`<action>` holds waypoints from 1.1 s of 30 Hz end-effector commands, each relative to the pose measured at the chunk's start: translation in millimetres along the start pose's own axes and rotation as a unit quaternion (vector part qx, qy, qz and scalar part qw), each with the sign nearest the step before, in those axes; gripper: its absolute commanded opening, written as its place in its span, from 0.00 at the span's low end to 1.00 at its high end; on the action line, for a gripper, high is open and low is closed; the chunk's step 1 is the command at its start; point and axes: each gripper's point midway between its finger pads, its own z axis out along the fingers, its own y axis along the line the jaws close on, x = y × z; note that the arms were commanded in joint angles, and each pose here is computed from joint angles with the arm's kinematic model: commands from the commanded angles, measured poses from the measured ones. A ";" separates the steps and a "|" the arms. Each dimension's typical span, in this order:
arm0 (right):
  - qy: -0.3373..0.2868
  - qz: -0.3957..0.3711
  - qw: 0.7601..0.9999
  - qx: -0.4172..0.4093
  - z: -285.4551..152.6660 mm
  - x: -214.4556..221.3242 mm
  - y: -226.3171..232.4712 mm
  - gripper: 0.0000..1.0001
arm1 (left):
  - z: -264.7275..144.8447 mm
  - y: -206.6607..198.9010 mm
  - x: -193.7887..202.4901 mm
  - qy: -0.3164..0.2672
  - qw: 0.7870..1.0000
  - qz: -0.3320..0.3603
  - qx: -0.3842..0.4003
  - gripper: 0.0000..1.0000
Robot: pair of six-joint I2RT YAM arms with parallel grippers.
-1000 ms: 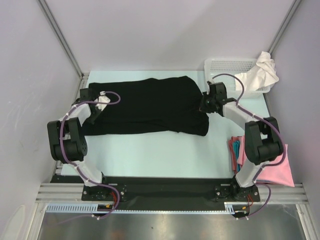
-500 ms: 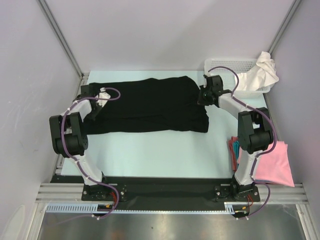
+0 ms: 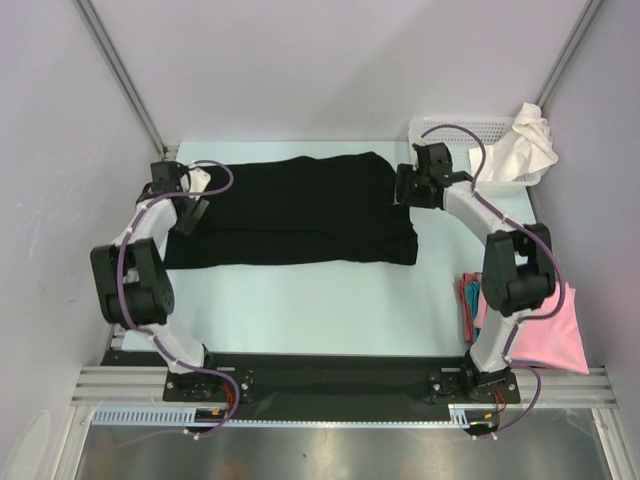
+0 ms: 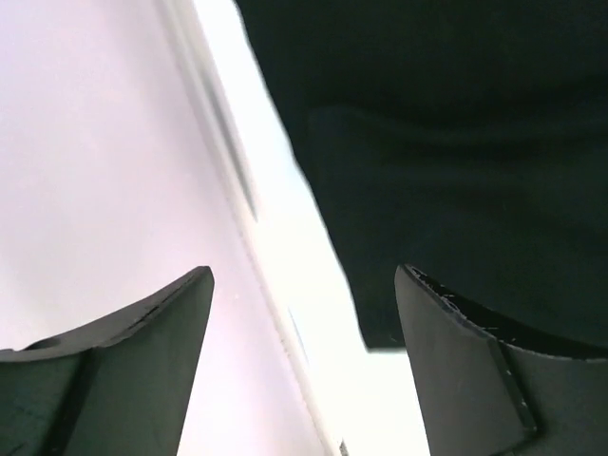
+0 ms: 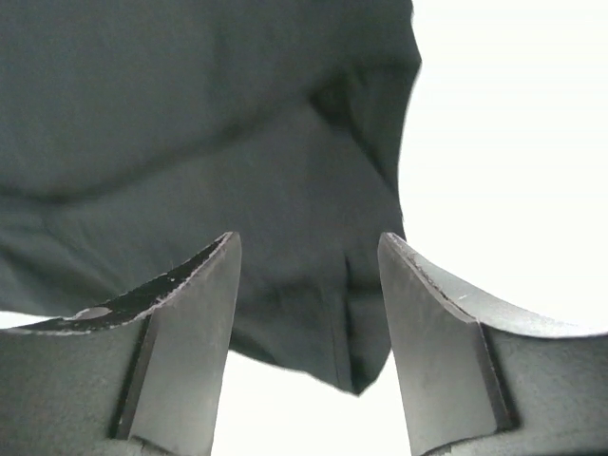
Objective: Fold and stack the t-shirts
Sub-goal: Fold the tshirt
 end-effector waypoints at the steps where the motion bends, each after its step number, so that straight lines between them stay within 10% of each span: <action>1: 0.005 -0.004 1.000 0.025 -50.7 14.2 -9.3 0.64 | -48.6 -4.2 0.1 -0.051 0.998 0.021 0.019 0.82; 6: 0.097 0.017 0.995 -0.022 -50.2 92.8 -3.1 0.59 | -37.2 -49.4 63.6 0.010 0.993 0.100 0.054 0.69; 19: 0.147 0.042 0.988 -0.027 -25.2 142.0 -15.2 0.44 | 0.2 -60.0 89.4 0.038 0.984 0.172 0.035 0.76; 25: 0.137 0.064 0.988 -0.014 -16.0 142.9 -34.4 0.02 | 16.4 -66.4 90.2 0.034 0.985 0.163 0.034 0.25; 26: 0.133 0.075 0.988 -0.012 -17.2 139.8 -41.1 0.00 | 16.9 -64.8 90.6 0.036 0.986 0.163 0.029 0.00; 33: 0.127 0.082 0.989 0.008 -45.4 131.9 -52.4 0.00 | -5.7 -45.0 83.6 0.003 0.989 0.149 0.000 0.00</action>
